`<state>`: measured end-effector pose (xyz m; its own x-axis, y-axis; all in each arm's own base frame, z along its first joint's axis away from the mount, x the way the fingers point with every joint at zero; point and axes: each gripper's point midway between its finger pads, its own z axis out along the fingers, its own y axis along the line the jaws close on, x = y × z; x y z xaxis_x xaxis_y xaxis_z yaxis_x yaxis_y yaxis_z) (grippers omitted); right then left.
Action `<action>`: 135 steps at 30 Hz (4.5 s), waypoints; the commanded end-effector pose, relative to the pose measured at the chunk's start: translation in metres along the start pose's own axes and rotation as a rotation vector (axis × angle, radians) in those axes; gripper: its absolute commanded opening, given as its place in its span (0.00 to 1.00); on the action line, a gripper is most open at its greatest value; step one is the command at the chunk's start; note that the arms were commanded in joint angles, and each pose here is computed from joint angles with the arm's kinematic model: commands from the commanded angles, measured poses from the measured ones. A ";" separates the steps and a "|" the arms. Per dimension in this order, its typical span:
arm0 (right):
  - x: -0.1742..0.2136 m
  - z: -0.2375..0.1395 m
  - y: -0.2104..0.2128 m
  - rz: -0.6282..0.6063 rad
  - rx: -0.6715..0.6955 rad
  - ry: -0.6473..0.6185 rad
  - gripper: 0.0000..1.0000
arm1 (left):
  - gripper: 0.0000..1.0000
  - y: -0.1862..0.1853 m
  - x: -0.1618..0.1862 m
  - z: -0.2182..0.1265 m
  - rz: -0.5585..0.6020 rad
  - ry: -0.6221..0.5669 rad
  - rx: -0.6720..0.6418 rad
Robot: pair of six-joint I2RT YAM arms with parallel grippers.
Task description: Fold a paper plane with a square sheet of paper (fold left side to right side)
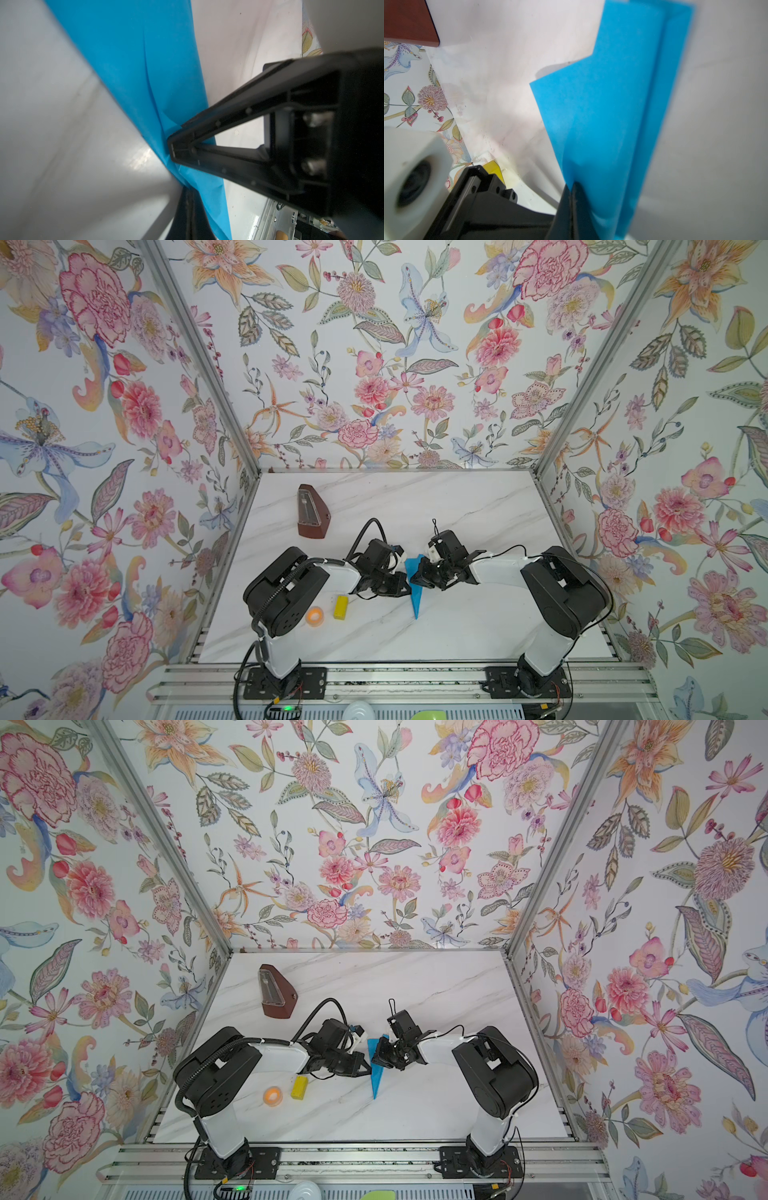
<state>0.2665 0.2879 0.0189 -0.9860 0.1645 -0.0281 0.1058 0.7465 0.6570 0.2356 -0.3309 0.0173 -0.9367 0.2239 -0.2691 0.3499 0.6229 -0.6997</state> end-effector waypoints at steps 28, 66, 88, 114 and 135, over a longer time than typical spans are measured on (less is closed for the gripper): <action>-0.001 0.010 -0.012 0.040 0.022 -0.023 0.00 | 0.32 -0.025 -0.007 -0.024 -0.005 -0.044 -0.048; -0.001 0.009 -0.008 0.039 0.017 -0.022 0.00 | 0.16 -0.004 0.012 -0.007 -0.072 -0.009 -0.123; -0.014 -0.024 0.012 -0.030 0.040 -0.085 0.20 | 0.00 0.028 0.029 -0.007 -0.071 0.042 -0.258; -0.007 -0.039 0.018 -0.071 0.071 -0.089 0.30 | 0.00 0.022 0.024 -0.005 -0.054 0.051 -0.243; -0.011 -0.051 0.026 -0.110 0.147 -0.115 0.13 | 0.00 0.022 0.024 -0.006 -0.053 0.050 -0.245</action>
<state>0.2717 0.2751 0.0657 -0.9759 0.1488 -0.1595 0.0372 0.8341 0.5504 0.2271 -0.3195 0.0179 -0.9490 0.1996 -0.2439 0.3082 0.7491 -0.5864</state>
